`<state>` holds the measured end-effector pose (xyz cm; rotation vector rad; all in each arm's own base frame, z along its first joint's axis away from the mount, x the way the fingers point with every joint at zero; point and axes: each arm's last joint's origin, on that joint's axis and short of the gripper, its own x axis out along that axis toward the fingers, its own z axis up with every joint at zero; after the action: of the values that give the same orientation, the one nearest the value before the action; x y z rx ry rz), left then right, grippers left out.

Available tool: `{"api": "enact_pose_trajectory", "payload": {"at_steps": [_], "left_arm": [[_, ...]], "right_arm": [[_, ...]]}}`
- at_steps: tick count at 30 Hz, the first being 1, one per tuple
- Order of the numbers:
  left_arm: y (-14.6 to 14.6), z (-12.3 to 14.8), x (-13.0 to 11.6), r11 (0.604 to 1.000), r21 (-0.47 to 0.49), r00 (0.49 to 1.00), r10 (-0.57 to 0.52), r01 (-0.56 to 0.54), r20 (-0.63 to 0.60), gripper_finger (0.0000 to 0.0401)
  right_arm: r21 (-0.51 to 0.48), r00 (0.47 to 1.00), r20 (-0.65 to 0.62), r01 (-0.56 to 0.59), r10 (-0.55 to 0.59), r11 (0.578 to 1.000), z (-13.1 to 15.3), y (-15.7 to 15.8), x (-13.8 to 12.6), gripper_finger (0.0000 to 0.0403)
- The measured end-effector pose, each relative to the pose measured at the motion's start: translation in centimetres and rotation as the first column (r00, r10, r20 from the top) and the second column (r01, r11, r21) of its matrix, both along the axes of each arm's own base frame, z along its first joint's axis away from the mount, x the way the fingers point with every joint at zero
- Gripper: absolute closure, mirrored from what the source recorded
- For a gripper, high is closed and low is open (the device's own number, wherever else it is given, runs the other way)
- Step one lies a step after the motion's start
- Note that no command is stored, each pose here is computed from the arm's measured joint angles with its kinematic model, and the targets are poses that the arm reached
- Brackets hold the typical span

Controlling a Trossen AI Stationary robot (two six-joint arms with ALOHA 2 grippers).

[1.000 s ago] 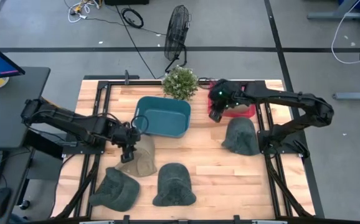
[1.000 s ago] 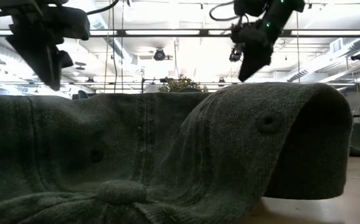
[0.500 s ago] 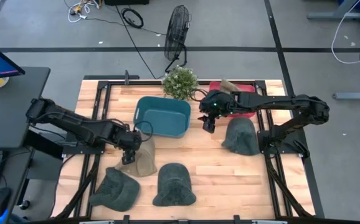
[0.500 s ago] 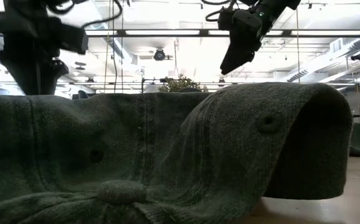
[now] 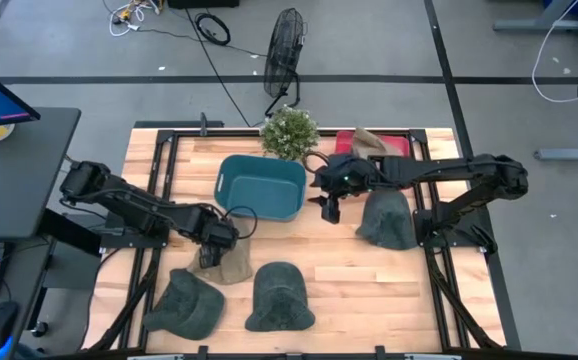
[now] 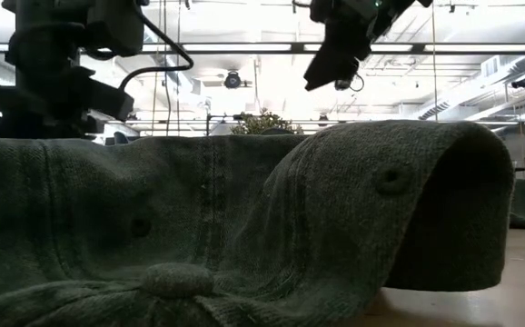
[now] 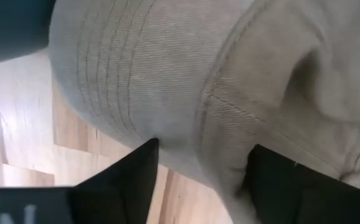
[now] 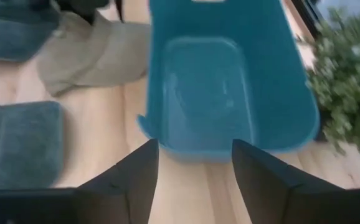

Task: Pick & Place hat
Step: Put the brown cap into the red bin

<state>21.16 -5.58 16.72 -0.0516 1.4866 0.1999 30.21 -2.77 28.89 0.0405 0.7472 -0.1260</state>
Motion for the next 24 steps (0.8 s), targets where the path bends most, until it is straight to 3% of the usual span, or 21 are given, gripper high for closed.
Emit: {"api": "enact_pose_trajectory", "payload": {"at_steps": [10, 18, 24], "left_arm": [[-0.6, 3.4, 1.8, 0.997, -0.064, 0.995, 0.048, -0.043, 0.085, 0.0386], [-2.0, 8.8, 4.2, 0.989, -0.142, 0.962, 0.076, -0.039, 0.263, 0.0394], [-2.8, 11.6, 5.0, 0.990, -0.132, 0.923, 0.085, -0.038, 0.376, 0.0395]], "right_arm": [[-0.019, 0.989, 0.107, -0.100, 0.102, 0.995, 0.2, 2.8, 1.5, 0.0213], [-0.056, 0.951, 0.231, -0.196, 0.203, 0.979, -1.8, 5.8, 5.0, 0.0216], [-0.156, 0.877, 0.356, -0.284, 0.322, 0.946, -2.1, 8.7, 6.6, 0.0222]]}}
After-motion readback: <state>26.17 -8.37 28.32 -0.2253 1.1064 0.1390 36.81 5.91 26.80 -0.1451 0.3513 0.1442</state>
